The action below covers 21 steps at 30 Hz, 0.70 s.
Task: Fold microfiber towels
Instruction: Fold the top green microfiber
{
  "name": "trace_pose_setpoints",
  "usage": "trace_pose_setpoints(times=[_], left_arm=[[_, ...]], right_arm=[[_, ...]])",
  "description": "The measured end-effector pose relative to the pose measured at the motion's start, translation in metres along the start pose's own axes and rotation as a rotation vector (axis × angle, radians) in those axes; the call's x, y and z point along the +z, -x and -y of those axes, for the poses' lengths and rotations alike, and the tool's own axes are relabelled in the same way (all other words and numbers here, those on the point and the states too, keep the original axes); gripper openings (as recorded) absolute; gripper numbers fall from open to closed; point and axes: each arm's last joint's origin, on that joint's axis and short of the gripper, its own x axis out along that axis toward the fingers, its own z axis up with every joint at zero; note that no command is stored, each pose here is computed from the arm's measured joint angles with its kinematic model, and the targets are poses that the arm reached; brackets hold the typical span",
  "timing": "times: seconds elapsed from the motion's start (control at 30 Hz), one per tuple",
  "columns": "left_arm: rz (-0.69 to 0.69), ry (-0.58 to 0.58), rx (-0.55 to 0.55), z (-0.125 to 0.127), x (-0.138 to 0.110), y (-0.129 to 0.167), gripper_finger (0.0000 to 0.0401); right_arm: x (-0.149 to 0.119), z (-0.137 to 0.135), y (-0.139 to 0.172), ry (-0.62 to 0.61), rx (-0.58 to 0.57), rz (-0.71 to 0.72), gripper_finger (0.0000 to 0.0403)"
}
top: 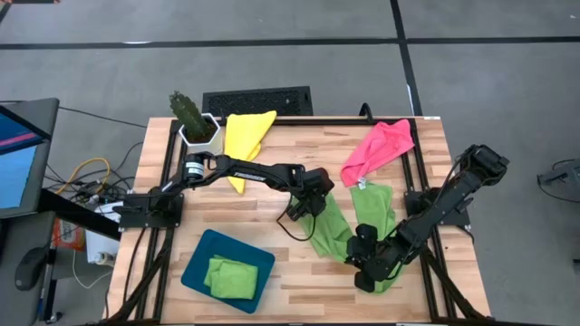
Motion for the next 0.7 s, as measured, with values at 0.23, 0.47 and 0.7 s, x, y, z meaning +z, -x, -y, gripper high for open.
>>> trace_pose_setpoints(times=[0.23,0.47,0.7], left_arm=[[0.024,0.009,-0.001,-0.002,0.002,0.005,0.0131],[0.021,0.063,-0.048,0.003,0.002,0.004,0.001],[-0.173,0.194,-0.005,0.006,0.007,0.049,0.0001]], right_arm=[[0.0,0.0,0.0,-0.001,-0.004,0.0,0.0016],[0.0,0.001,0.0,0.008,-0.025,0.023,0.0016],[0.007,0.017,0.006,0.079,-0.189,0.092,0.0012]])
